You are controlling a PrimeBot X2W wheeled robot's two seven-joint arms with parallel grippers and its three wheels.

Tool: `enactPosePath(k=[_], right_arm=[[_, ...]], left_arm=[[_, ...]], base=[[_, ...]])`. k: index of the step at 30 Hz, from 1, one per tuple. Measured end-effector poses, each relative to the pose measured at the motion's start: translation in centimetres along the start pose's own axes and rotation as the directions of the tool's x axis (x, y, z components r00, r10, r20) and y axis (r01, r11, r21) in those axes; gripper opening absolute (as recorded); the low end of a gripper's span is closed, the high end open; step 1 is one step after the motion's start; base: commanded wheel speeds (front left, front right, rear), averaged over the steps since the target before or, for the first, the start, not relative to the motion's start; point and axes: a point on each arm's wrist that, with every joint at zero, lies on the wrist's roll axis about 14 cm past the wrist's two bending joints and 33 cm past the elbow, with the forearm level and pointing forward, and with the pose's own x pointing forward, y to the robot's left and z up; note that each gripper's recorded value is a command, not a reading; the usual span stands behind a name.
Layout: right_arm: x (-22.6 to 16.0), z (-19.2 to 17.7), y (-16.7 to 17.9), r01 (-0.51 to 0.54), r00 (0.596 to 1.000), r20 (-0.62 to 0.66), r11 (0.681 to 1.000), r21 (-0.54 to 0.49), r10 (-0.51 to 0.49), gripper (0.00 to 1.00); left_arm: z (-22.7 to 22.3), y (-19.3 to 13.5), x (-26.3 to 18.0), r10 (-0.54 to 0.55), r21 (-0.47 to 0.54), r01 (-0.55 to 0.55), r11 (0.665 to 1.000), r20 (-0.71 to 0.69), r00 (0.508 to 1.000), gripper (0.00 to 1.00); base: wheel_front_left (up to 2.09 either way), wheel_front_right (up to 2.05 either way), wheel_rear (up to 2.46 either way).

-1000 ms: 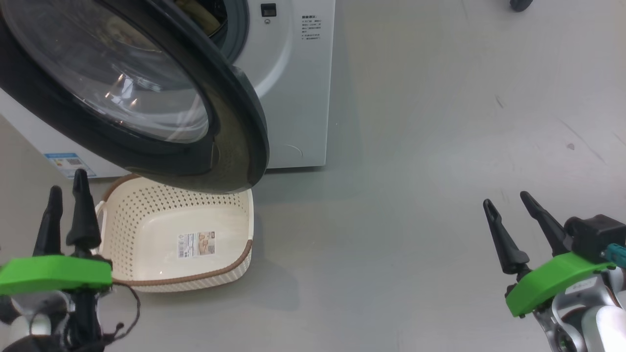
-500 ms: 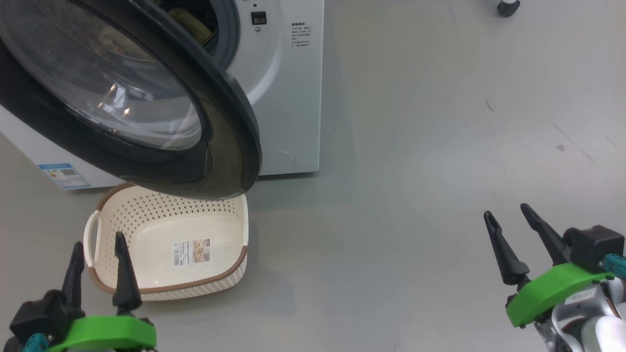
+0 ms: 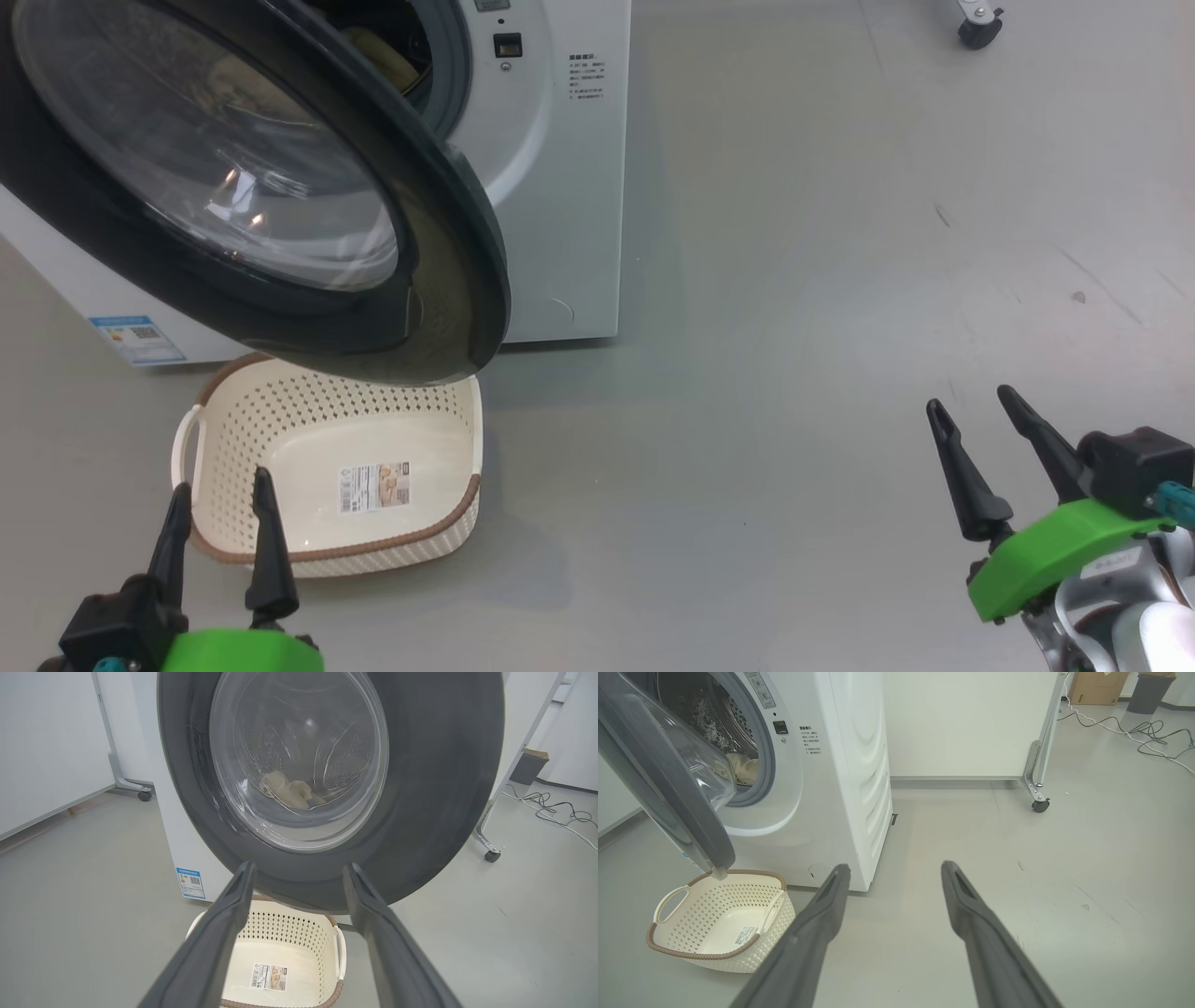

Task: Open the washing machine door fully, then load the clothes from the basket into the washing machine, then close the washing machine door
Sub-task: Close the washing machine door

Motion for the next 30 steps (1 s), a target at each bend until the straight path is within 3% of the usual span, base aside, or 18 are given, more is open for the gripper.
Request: enactPosePath(k=[18, 19, 20, 21, 22, 30], right_arm=[[0.3, 0.6, 0.1, -0.004, 1.000, 0.014, 1.000, -0.003, 0.005, 1.00], [0.4, 0.6, 0.0, -0.001, 1.000, 0.015, 1.000, -0.003, 0.001, 0.92], [0.5, 0.7, -0.2, 0.003, 1.000, 0.017, 1.000, -0.002, -0.003, 0.41], [0.6, 0.7, -0.3, 0.005, 1.000, 0.019, 1.000, -0.002, -0.005, 0.15], [0.7, 0.8, -0.3, 0.005, 1.000, 0.020, 1.000, -0.002, -0.005, 0.00], [2.1, 1.0, 1.3, -0.046, 0.999, 0.026, 0.999, -0.005, 0.046, 0.00]], left_arm=[[-0.2, -0.1, -0.8, 0.006, 0.007, -0.006, 1.000, -0.011, 1.000, 1.00], [-0.2, -0.1, -0.8, 0.006, 0.006, -0.006, 1.000, -0.011, 1.000, 1.00], [-0.2, -0.1, -0.9, 0.006, 0.006, -0.006, 1.000, -0.011, 1.000, 1.00], [-0.2, -0.1, -1.0, 0.007, 0.005, -0.007, 1.000, -0.012, 1.000, 1.00], [-0.2, 0.0, -1.1, 0.009, 0.005, -0.009, 1.000, -0.011, 1.000, 1.00], [0.1, 1.0, -2.1, 0.044, 0.003, -0.044, 0.999, -0.005, 0.999, 1.00]], base=[[0.00, 0.00, 0.00], [0.00, 0.00, 0.00], [0.00, 0.00, 0.00], [0.00, 0.00, 0.00], [0.00, 0.00, 0.00], [0.00, 0.00, 0.00]])
